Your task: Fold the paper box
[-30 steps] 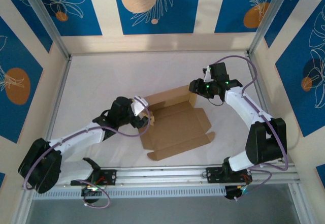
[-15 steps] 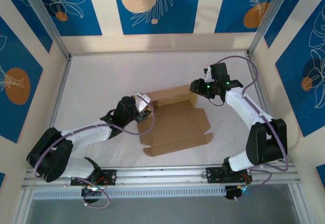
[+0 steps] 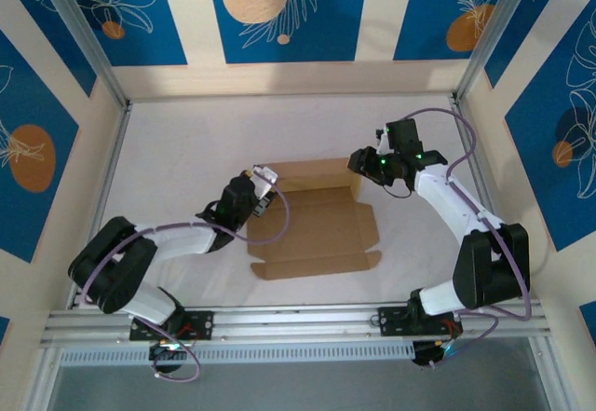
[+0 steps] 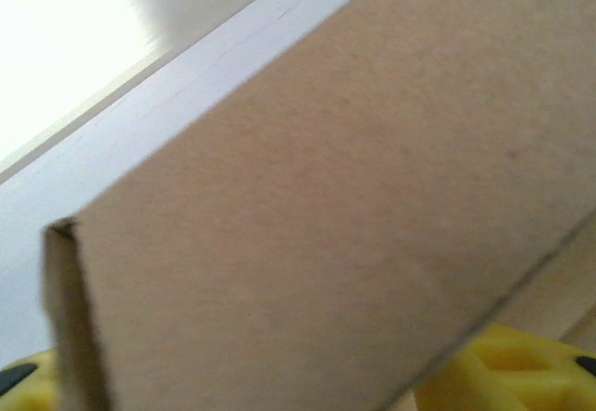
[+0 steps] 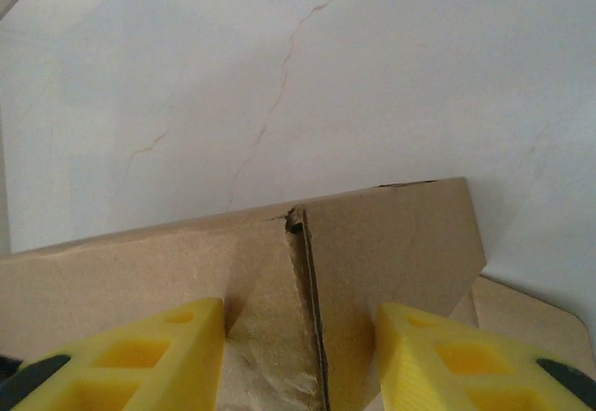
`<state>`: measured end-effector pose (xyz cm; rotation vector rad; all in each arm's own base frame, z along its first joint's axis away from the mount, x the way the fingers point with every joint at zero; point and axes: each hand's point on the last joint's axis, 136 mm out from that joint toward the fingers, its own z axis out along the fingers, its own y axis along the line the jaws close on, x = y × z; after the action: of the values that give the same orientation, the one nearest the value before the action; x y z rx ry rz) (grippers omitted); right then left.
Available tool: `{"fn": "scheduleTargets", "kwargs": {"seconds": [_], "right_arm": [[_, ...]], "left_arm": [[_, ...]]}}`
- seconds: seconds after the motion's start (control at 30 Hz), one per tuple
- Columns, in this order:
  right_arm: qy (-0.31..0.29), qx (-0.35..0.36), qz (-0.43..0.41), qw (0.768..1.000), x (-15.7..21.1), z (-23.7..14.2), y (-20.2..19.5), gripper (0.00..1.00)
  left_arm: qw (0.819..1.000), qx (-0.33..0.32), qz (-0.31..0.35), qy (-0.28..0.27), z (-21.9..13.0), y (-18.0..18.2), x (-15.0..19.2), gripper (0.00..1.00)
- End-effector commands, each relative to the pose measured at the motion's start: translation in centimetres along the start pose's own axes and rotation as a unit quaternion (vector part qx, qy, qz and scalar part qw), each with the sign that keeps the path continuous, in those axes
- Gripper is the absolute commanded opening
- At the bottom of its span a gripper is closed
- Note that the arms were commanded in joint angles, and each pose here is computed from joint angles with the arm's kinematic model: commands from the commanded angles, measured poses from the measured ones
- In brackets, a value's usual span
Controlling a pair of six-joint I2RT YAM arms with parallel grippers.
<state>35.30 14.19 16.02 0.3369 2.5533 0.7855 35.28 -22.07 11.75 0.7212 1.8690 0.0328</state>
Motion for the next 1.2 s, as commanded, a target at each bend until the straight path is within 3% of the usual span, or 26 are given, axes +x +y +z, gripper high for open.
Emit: {"fn": "scheduleTargets", "kwargs": {"seconds": [0.0,0.17,0.5,0.8,1.07,1.17], "right_arm": [[0.065,-0.023,0.033,0.997,3.5,0.3,0.6,0.47],[0.067,-0.032,0.042,0.996,3.5,0.2,1.0,0.47],[0.066,-0.037,0.05,0.996,3.4,0.3,1.1,0.46],[0.059,-0.043,0.067,0.995,3.5,-0.1,1.5,0.45],[0.064,-0.025,0.128,0.989,4.4,-0.4,1.5,0.43],[0.072,-0.024,0.146,0.986,5.1,-0.3,2.0,0.43]], "left_arm": [[1.0,-0.001,0.003,-0.012,0.5,-0.8,-0.3,0.62],[0.999,-0.01,-0.004,-0.044,0.5,-0.7,-0.6,0.63],[0.996,-0.024,-0.014,-0.086,0.8,-0.8,0.2,0.48],[0.996,-0.042,-0.018,-0.079,1.1,-0.5,1.0,0.28],[0.995,-0.085,0.005,-0.056,2.2,0.3,1.2,0.22],[0.99,-0.133,0.016,-0.038,2.8,0.9,1.6,0.2]]}}
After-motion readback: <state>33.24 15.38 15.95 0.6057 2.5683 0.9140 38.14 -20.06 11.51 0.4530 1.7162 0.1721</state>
